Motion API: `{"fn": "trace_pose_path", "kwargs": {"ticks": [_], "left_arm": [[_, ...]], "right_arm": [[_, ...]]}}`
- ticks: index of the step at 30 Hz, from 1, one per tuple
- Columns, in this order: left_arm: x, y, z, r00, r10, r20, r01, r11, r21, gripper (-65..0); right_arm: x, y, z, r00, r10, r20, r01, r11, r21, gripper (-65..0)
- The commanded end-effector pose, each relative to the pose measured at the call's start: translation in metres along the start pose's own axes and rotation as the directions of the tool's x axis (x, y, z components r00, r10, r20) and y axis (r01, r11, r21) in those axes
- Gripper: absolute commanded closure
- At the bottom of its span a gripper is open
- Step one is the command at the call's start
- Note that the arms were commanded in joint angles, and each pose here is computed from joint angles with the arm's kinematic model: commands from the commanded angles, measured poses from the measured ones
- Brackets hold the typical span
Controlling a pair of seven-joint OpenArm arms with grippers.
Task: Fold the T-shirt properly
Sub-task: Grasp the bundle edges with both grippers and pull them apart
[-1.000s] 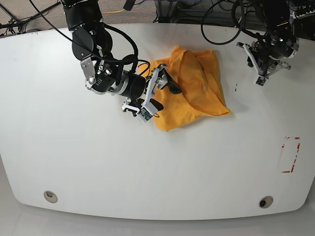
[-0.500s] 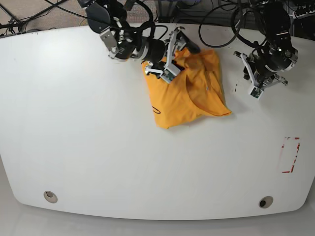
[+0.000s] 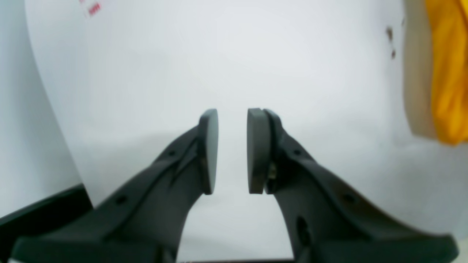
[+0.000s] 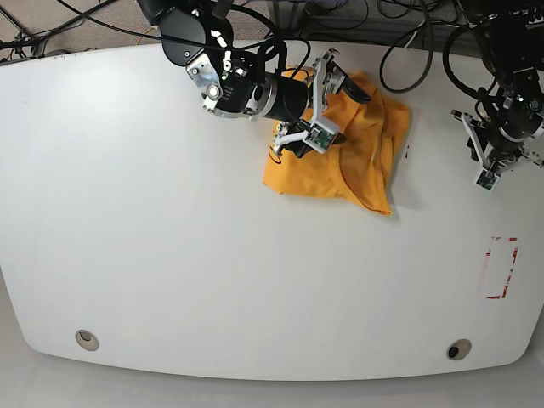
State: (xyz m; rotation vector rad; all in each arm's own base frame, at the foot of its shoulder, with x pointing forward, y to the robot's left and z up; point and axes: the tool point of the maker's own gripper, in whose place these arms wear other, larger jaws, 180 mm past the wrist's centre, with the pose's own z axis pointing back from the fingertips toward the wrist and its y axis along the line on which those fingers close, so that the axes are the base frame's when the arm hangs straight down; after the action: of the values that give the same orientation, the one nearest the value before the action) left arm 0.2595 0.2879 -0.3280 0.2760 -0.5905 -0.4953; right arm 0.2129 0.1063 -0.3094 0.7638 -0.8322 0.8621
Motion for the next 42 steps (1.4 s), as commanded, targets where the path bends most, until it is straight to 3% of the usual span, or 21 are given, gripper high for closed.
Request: {"fn": "trace_pose_path", "kwargs": {"ticks": [1,3,5,8,12,16,21,26,30,37,42], "left_arm": [[0.021,-0.012,0.003,0.997,-0.055,0.058,0.056,0.998,-0.019,-11.4],[0.028,-0.034,0.007,0.992,-0.097,0.082,0.102,0.993,-0.059,-11.4],[0.037,-0.063,0.004,0.991,-0.07,0.113,0.083,0.99,-0.118,-11.4],[0.052,-0.092,0.001,0.988,0.005,0.153,0.023,0.984,-0.179,-11.4],[0.055,-0.119,0.001,0.987,0.033,0.158,0.005,0.971,-0.237,-11.4],[0.062,-0.141,0.0,0.985,-0.008,0.172,0.058,0.956,-0.287,-11.4],[0.043,-0.149,-0.022,0.992,-0.075,0.101,0.105,0.935,-0.34,-11.4],[0.053,-0.135,-0.04,0.988,-0.125,0.091,0.148,0.93,-0.336,-11.4],[0.086,-0.109,-0.056,0.987,-0.11,0.117,0.14,0.943,-0.303,-11.4],[0.117,-0.069,-0.074,0.988,-0.127,0.091,0.144,0.967,-0.21,-11.4],[0.15,-0.058,-0.053,0.973,-0.136,0.186,0.164,0.976,-0.145,-11.4]], "right_arm": [[0.02,-0.032,0.014,0.998,0.005,0.064,0.001,0.996,-0.093,-45.8],[0.022,-0.062,0.028,0.996,-0.02,0.085,0.035,0.984,-0.175,-45.8],[0.022,-0.091,0.037,0.995,-0.042,0.095,0.064,0.968,-0.241,-43.1],[0.015,-0.124,0.037,0.995,-0.07,0.067,0.086,0.955,-0.284,-25.8],[-0.005,-0.138,0.033,0.995,-0.101,0.01,0.099,0.951,-0.293,-11.9],[-0.025,-0.146,0.027,0.988,-0.148,-0.032,0.132,0.945,-0.299,-11.9],[-0.039,-0.152,0.021,0.982,-0.188,-0.008,0.177,0.937,-0.3,-11.9],[-0.06,-0.153,0.027,0.977,-0.21,-0.031,0.19,0.931,-0.312,-11.7],[-0.069,-0.149,0.028,0.974,-0.223,-0.043,0.199,0.93,-0.31,-11.7],[-0.084,-0.103,0.017,0.971,-0.23,-0.073,0.207,0.949,-0.239,-11.6],[-0.08,-0.058,0.004,0.977,-0.196,-0.084,0.183,0.973,-0.144,-11.6]]}}
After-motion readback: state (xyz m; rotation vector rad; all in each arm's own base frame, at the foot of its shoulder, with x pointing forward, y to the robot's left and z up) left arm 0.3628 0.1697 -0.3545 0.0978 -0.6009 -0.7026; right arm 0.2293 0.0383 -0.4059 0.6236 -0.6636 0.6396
